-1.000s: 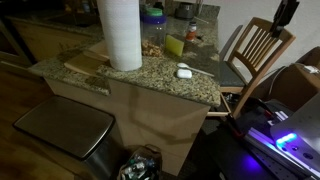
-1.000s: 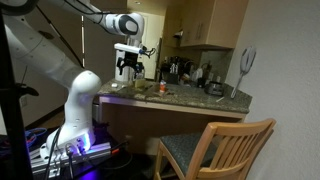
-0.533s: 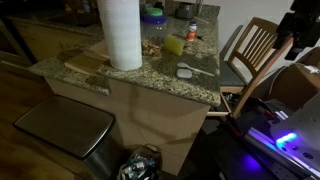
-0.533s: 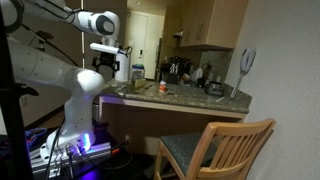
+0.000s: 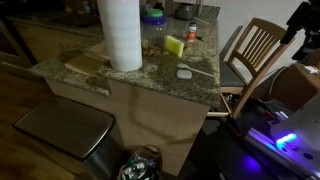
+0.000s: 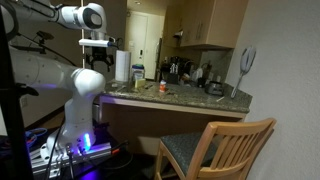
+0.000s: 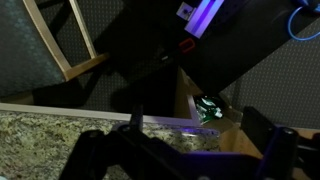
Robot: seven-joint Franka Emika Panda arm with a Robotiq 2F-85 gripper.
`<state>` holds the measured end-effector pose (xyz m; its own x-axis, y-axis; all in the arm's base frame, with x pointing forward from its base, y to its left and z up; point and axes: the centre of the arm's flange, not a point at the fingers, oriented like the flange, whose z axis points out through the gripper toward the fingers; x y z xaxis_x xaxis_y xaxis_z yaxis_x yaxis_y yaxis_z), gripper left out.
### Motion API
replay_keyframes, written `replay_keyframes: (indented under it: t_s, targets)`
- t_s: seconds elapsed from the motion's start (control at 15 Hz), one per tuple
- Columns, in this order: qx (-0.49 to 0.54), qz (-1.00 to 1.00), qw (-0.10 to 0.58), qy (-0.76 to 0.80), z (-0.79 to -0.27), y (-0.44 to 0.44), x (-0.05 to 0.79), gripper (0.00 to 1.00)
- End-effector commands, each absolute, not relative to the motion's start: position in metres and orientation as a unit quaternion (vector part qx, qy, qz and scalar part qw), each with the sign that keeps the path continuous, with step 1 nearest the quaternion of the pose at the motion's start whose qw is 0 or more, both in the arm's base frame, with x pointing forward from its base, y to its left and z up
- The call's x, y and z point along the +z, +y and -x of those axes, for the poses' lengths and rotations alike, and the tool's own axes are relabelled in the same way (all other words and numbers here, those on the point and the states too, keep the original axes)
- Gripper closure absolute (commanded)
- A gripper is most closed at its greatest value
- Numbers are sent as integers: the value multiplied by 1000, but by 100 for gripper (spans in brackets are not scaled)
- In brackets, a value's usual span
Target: Move the white spoon to the right side of the countertop
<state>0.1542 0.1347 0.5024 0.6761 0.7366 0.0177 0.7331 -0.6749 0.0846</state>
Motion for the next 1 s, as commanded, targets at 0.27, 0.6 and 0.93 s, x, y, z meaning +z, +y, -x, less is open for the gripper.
replay_keyframes:
  t_s: [0.27, 0.6, 0.93]
  targets:
    - [-82, -906, 23, 416, -137, 128, 509, 0]
    - [38, -916, 21, 400, -217, 147, 520, 0]
    - [102, -923, 30, 370, -304, 164, 546, 0]
